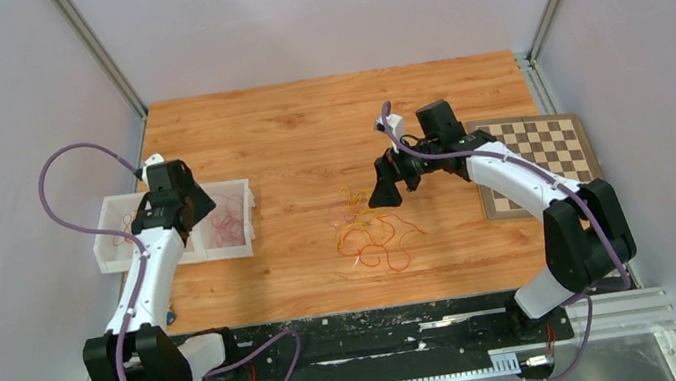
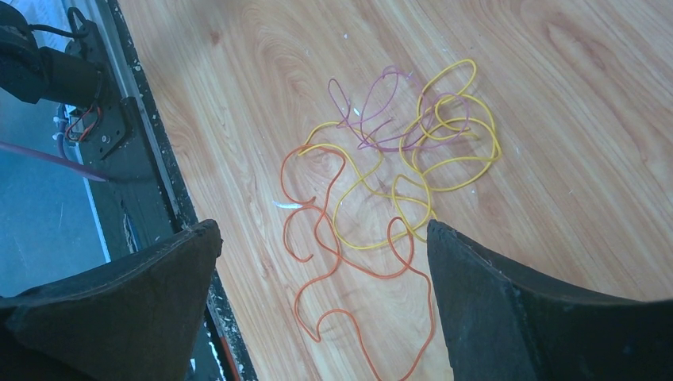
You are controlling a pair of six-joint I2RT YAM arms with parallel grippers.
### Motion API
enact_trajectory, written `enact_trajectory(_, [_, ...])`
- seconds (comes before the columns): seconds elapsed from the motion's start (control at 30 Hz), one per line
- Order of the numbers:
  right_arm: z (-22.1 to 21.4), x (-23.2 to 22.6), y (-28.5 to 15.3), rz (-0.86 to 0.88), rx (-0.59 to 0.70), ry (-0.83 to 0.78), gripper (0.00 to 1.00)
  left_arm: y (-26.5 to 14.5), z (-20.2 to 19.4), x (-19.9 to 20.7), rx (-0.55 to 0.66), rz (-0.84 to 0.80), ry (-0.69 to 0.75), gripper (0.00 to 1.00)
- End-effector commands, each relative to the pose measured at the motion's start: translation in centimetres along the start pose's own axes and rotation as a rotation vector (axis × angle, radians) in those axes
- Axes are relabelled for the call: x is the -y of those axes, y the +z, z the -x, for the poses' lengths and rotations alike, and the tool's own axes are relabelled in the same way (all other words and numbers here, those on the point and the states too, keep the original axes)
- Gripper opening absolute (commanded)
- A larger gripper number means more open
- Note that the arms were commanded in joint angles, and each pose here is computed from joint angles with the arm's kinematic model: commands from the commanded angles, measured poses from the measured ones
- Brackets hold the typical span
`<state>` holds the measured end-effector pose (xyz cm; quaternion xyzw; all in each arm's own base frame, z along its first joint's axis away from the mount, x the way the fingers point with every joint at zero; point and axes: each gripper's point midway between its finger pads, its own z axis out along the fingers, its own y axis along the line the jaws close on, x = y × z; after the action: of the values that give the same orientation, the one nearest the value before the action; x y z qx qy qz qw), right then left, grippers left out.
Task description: Untangle the cables
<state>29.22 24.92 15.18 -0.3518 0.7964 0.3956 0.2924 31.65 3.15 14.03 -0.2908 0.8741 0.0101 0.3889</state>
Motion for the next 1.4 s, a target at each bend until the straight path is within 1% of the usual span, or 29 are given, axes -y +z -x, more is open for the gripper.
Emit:
enact_trajectory(0.0, [1.0, -0.2, -0.7, 0.011, 0.024, -0.032, 1.0, -1.0, 3.0, 0.9, 0.074, -0.023, 0.059, 0.54])
enact_trajectory(0.1, [0.7, -0.1, -0.7, 0.017, 0.016, -0.022, 1.0, -0.7, 3.8, 2.5, 0.085, -0.091, 0.077, 0.46])
enact_trajectory(0.2, [0.6, -0.1, -0.6, 0.021, 0.012, -0.018, 1.0, 0.3, 4.5, 3.7, 0.095, -0.134, 0.129, 0.43])
enact_trajectory(0.23, [0.7, -0.1, -0.6, 0.022, 0.012, -0.019, 1.0, 0.5, 5.1, 4.2, 0.11, -0.154, 0.177, 0.44])
enact_trajectory(0.27, [0.7, -0.1, -0.7, 0.021, 0.01, -0.019, 1.0, 1.3, 4.7, 4.6, 0.087, -0.17, 0.212, 0.44])
enact_trajectory(0.3, [0.7, 0.0, -0.7, 0.02, 0.01, -0.017, 1.0, 1.4, 5.2, 4.9, 0.092, -0.183, 0.291, 0.44])
enact_trajectory(0.33, [0.7, 0.0, -0.7, 0.019, 0.01, -0.018, 1.0, 2.1, 4.5, 5.4, 0.055, -0.213, 0.342, 0.43])
enact_trajectory(0.37, [0.7, 0.0, -0.8, 0.018, 0.008, -0.016, 1.0, 2.1, 4.9, 5.6, 0.053, -0.234, 0.452, 0.43])
enact_trajectory(0.4, [0.6, 0.0, -0.9, 0.016, 0.008, -0.016, 1.0, 2.2, 4.4, 6.2, 0.034, -0.285, 0.516, 0.43])
enact_trajectory(0.47, [0.5, 0.1, -1.1, 0.012, 0.005, -0.015, 1.0, 1.7, 5.0, 6.6, 0.077, -0.358, 0.751, 0.45])
enact_trajectory(0.5, [0.3, 0.1, -1.1, 0.011, 0.001, -0.013, 1.0, 1.4, 5.3, 6.8, 0.097, -0.376, 0.807, 0.47])
enact_trajectory(0.53, [0.2, 0.2, -1.2, 0.01, 0.0, -0.012, 1.0, 1.2, 5.5, 6.8, 0.115, -0.394, 0.913, 0.49])
enact_trajectory(0.57, [0.0, 0.2, -1.2, 0.01, -0.004, -0.009, 1.0, 1.2, 5.8, 6.8, 0.122, -0.399, 0.967, 0.51])
enact_trajectory(0.6, [-0.1, 0.3, -1.2, 0.009, -0.007, -0.005, 1.0, 0.9, 6.2, 6.7, 0.118, -0.406, 1.063, 0.51])
enact_trajectory(0.63, [-0.3, 0.2, -1.2, 0.012, -0.01, -0.002, 1.0, 1.5, 5.9, 6.5, 0.087, -0.412, 1.106, 0.52])
enact_trajectory(0.67, [-0.3, 0.2, -1.1, 0.013, -0.011, -0.001, 1.0, 1.1, 6.0, 6.3, 0.058, -0.433, 1.187, 0.52])
enact_trajectory(0.7, [-0.3, 0.2, -1.1, 0.015, -0.012, 0.003, 1.0, 1.9, 5.3, 5.9, 0.008, -0.447, 1.222, 0.52])
enact_trajectory(0.73, [-0.3, 0.2, -1.1, 0.016, -0.013, 0.004, 1.0, 1.6, 5.3, 5.7, -0.021, -0.477, 1.283, 0.53])
enact_trajectory(0.77, [-0.3, 0.2, -1.1, 0.017, -0.014, 0.005, 1.0, 2.2, 4.7, 5.5, -0.065, -0.508, 1.308, 0.53])
enact_trajectory(0.8, [-0.3, 0.2, -1.1, 0.016, -0.014, 0.007, 1.0, 1.7, 4.3, 5.3, -0.104, -0.56, 1.354, 0.53])
enact_trajectory(0.83, [-0.4, 0.2, -1.1, 0.016, -0.015, 0.007, 1.0, 2.4, 3.5, 5.0, -0.159, -0.585, 1.37, 0.52])
enact_trajectory(0.87, [-0.4, 0.3, -1.1, 0.015, -0.016, 0.009, 1.0, 2.0, 3.5, 5.0, -0.185, -0.623, 1.401, 0.51])
enact_trajectory(0.9, [-0.4, 0.2, -1.1, 0.015, -0.016, 0.008, 1.0, 2.5, 3.0, 4.8, -0.223, -0.647, 1.406, 0.51])
enact_trajectory(1.03, [-0.5, 0.2, -1.1, 0.016, -0.02, 0.011, 1.0, 3.0, 2.4, 5.0, -0.27, -0.727, 1.463, 0.49])
enact_trajectory(1.13, [-0.7, 0.2, -1.1, 0.017, -0.024, 0.015, 1.0, 3.6, 2.9, 5.2, -0.268, -0.728, 1.495, 0.48])
enact_trajectory(1.3, [-0.9, 0.4, -0.8, 0.021, -0.033, 0.026, 1.0, 5.1, 1.7, 4.1, -0.352, -0.731, 1.541, 0.46])
enact_trajectory(1.37, [-0.9, 0.5, -0.8, 0.019, -0.033, 0.025, 1.0, 5.8, 1.4, 3.8, -0.361, -0.717, 1.547, 0.44])
